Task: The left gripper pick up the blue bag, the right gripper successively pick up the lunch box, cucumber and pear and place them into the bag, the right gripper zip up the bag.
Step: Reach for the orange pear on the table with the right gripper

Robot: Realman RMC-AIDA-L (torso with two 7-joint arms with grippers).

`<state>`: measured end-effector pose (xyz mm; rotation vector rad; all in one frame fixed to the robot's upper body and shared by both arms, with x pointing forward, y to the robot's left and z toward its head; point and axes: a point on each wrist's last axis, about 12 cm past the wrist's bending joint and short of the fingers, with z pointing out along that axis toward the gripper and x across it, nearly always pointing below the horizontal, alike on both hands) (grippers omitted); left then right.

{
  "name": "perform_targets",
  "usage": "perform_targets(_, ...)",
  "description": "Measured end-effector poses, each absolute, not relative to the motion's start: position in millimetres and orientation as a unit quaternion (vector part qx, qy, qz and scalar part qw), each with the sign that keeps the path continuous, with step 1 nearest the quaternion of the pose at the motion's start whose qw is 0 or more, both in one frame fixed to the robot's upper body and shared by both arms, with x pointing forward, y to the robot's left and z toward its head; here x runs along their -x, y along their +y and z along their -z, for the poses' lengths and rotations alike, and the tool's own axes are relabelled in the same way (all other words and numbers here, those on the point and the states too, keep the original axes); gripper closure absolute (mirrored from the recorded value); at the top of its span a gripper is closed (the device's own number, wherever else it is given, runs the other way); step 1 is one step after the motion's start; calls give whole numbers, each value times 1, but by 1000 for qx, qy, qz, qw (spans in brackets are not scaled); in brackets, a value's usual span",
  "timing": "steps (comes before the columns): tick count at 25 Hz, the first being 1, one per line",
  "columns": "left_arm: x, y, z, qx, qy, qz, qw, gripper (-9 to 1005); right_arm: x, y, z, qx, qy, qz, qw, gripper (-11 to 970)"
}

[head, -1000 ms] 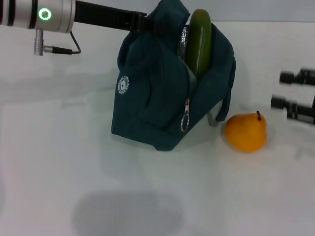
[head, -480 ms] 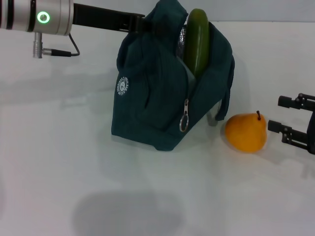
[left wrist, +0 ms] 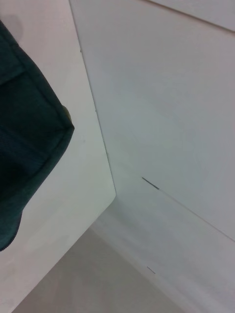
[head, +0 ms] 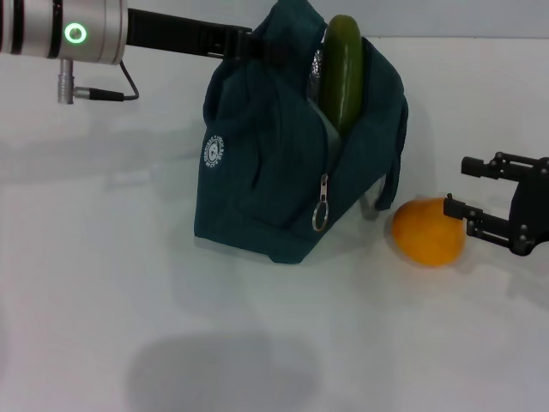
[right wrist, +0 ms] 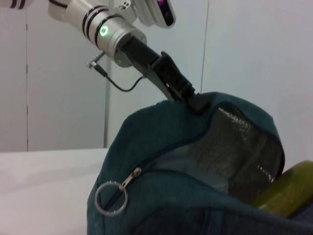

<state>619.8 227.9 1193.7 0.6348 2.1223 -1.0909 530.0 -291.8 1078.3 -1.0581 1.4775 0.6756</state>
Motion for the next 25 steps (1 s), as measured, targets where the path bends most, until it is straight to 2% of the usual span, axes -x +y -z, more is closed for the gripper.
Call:
perform_targets(11,-620,228,-1193,-242,812,416,330,945,-531,-286,-1073,455,636,-285,553,531)
perform_targets(25,-619,229,-1193,-242,812,416,330,945,-530,-284,-1071,451,637,-288,554,882)
